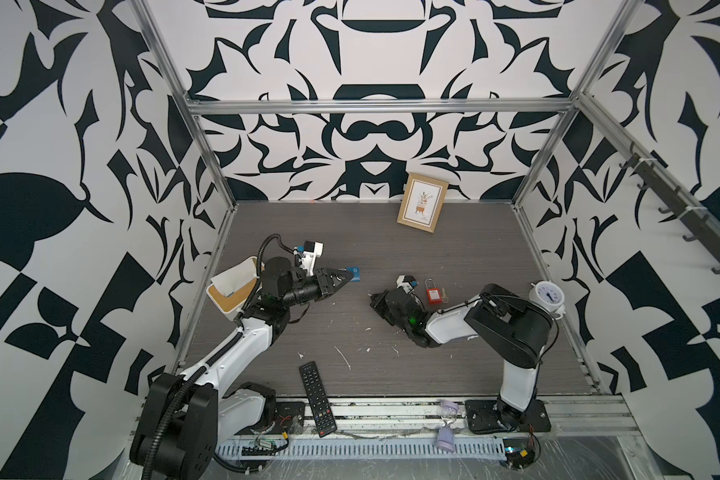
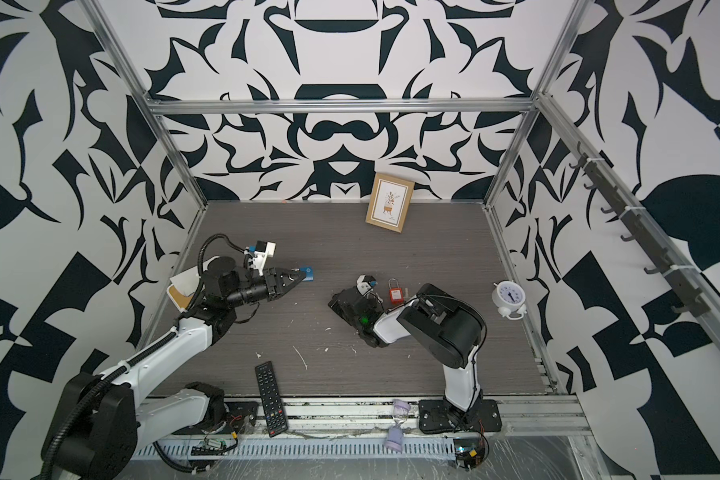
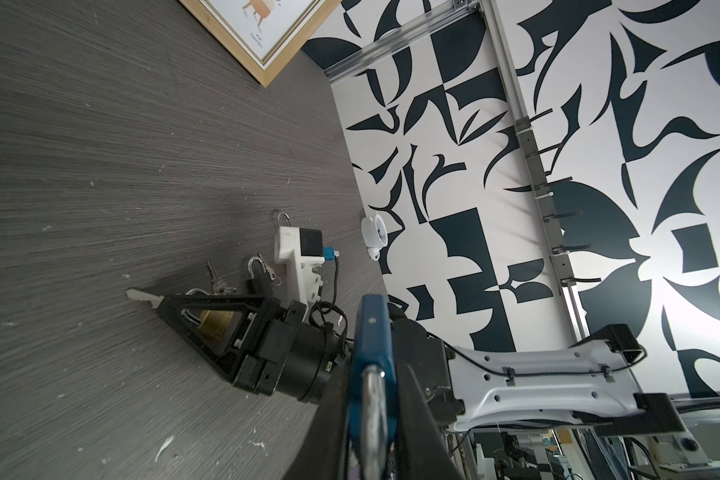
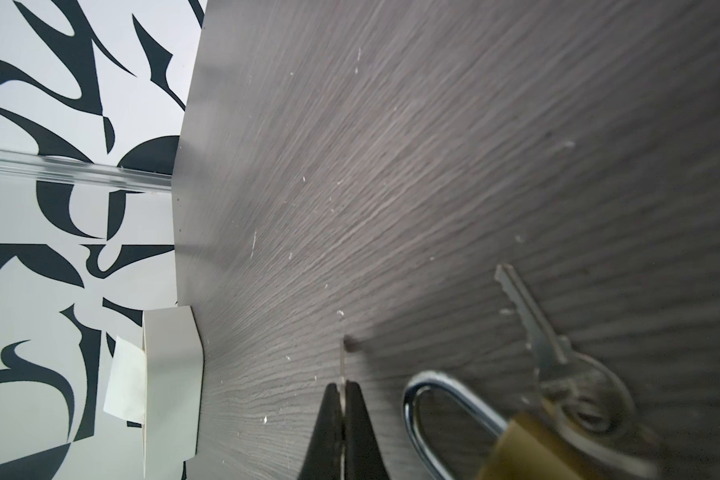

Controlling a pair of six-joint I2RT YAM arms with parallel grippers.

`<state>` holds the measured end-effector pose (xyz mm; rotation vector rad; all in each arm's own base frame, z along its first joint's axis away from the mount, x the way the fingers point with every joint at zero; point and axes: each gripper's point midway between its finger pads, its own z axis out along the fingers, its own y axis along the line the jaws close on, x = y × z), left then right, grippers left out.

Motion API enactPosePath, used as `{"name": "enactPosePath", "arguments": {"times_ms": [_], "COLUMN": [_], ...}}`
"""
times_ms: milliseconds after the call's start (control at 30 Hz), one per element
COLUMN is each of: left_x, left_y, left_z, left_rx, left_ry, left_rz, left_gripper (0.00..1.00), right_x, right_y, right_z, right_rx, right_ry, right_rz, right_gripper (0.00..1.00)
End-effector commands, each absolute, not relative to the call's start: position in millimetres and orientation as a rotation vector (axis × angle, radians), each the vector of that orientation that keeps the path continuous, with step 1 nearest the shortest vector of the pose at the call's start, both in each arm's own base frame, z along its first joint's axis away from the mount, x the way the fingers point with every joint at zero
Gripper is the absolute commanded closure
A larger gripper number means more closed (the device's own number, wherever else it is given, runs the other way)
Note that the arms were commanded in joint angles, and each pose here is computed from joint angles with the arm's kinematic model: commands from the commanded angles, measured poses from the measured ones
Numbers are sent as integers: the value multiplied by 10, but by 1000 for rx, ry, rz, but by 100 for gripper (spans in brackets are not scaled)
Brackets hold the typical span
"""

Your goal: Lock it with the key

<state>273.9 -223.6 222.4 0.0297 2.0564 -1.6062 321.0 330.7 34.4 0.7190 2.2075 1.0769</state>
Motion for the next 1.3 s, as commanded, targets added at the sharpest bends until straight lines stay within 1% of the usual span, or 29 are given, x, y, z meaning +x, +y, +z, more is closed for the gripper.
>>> {"name": "enactPosePath", "arguments": {"times_ms": [0, 133, 333, 467, 533, 600, 767, 800, 867, 933, 967, 1033, 1167, 1267], "left_x": [2766, 2754, 2759, 2785, 2821, 2857, 2904, 2892, 2902, 2877, 2867, 2904, 2889, 2860], "left_y": [-2221, -2222, -2217, -2201, -2181, -2136, -2033, -2054, -2088, -2195, -2266, -2359, -2456, -2474], "left_z": [2374, 2370, 2316, 2266, 2235, 2159, 2076, 2076, 2037, 2029, 2044, 1941, 1617, 1442], "left_rx": [81, 86, 81, 72, 54, 47, 123, 156, 208, 319, 368, 428, 558, 590], "left_ry": [2003, 2003, 2019, 2039, 2073, 2135, 2191, 2200, 2239, 2232, 2217, 2242, 2449, 2528], "left_rz": [-1574, -1576, -1564, -1531, -1491, -1401, -1208, -1212, -1204, -1266, -1325, -1355, -1358, -1375], "left_gripper": [100, 100, 100, 100, 100, 100, 100, 100, 100, 100, 100, 100, 100, 100], "right_x": [3142, 3081, 3006, 2964, 2944, 2916, 2833, 2807, 2773, 2746, 2748, 2757, 2749, 2770], "right_y": [3343, 3327, 3301, 3321, 3287, 3244, 3131, 3105, 3035, 2983, 2920, 2785, 2554, 2315], "right_z": [330, 277, 265, 281, 297, 313, 462, 487, 603, 768, 868, 1099, 1635, 1850], "right_rx": [743, 751, 752, 743, 738, 736, 686, 677, 650, 598, 562, 490, 321, 303], "right_ry": [2188, 2189, 2197, 2208, 2212, 2213, 2217, 2220, 2206, 2186, 2176, 2154, 2105, 2063], "right_rz": [1078, 1058, 1018, 1015, 998, 987, 955, 946, 940, 944, 919, 858, 749, 735], "right_gripper": [95, 89, 76, 70, 68, 67, 65, 65, 65, 65, 65, 65, 64, 63]}}
